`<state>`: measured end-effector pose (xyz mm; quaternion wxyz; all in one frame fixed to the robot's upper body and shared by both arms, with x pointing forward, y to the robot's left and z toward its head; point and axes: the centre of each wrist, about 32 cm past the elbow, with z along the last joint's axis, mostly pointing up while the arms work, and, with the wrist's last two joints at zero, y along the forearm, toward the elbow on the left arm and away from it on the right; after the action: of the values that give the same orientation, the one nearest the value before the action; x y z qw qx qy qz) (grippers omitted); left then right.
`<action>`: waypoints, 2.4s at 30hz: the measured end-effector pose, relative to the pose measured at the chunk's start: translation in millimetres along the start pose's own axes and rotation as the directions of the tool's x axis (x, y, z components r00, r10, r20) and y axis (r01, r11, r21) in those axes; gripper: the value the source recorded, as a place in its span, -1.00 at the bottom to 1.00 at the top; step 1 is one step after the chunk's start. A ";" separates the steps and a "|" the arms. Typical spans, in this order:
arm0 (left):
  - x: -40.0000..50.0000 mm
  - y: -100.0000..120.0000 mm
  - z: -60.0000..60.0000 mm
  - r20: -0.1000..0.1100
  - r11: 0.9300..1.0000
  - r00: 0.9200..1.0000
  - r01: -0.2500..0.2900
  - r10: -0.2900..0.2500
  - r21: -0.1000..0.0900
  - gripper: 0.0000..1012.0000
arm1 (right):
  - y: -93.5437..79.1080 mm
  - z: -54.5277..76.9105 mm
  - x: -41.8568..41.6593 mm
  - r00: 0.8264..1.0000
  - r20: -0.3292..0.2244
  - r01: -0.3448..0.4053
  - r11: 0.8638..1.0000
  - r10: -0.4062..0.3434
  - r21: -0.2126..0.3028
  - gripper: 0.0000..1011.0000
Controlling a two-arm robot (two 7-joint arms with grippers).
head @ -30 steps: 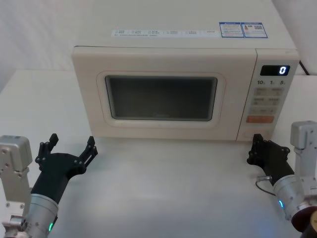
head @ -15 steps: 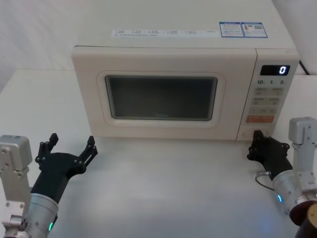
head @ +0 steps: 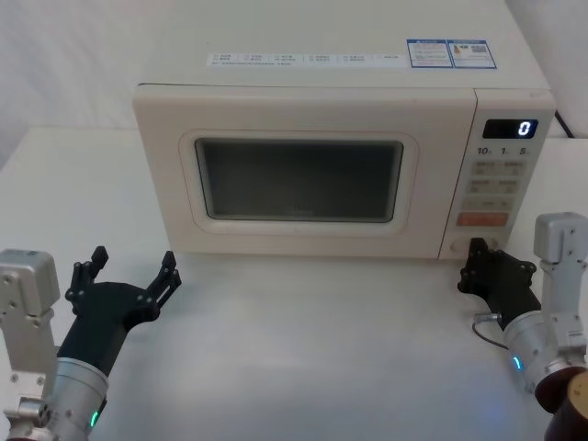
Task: Press the button to open the microwave door with one hand; close the microwave door with the other hand.
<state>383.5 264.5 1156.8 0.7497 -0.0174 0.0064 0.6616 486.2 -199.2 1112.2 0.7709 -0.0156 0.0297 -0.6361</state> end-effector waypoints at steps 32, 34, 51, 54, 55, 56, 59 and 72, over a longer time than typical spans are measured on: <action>0.0 0.0 0.0 0.000 1.000 1.000 0.000 0.000 0.000 0.98 | 13.5 -0.3 -0.3 1.000 0.009 0.000 1.000 0.000 -0.003 -1.00; 0.0 0.0 0.0 0.000 1.000 1.000 0.000 0.000 0.000 0.98 | 12.6 0.6 -0.2 1.000 0.015 -0.002 1.000 0.002 -0.003 -1.00; 0.0 0.0 0.0 0.000 1.000 1.000 0.000 0.000 0.000 0.98 | -15.4 3.0 3.7 0.999 0.035 -0.021 1.000 0.021 -0.022 -1.00; 0.0 0.0 0.0 0.000 1.000 1.000 0.000 0.000 0.000 0.98 | -22.7 4.0 5.5 0.999 0.040 -0.022 0.999 0.023 -0.023 -1.00; 0.0 0.0 0.0 0.000 1.000 1.000 0.000 0.000 0.000 0.98 | -26.4 4.3 6.1 0.999 0.043 -0.025 0.999 0.026 -0.025 -1.00; 0.0 0.0 0.0 0.000 1.000 1.000 0.000 0.000 0.000 0.98 | -28.1 4.9 6.3 0.999 0.045 -0.027 0.999 0.028 -0.024 -1.00; 0.0 0.0 0.0 0.000 1.000 1.000 0.000 0.000 0.000 0.98 | -34.8 8.0 7.3 0.998 0.054 -0.038 0.999 0.039 -0.017 -1.00; 0.0 0.0 0.0 0.000 1.000 1.000 0.000 0.000 0.000 0.98 | -57.2 23.7 13.4 0.987 0.105 -0.125 0.992 0.122 0.024 -1.00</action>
<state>383.5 264.5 1156.8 0.7496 -0.0174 0.0064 0.6616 434.3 -223.5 1139.0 0.8096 -0.0351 -0.0190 -0.5857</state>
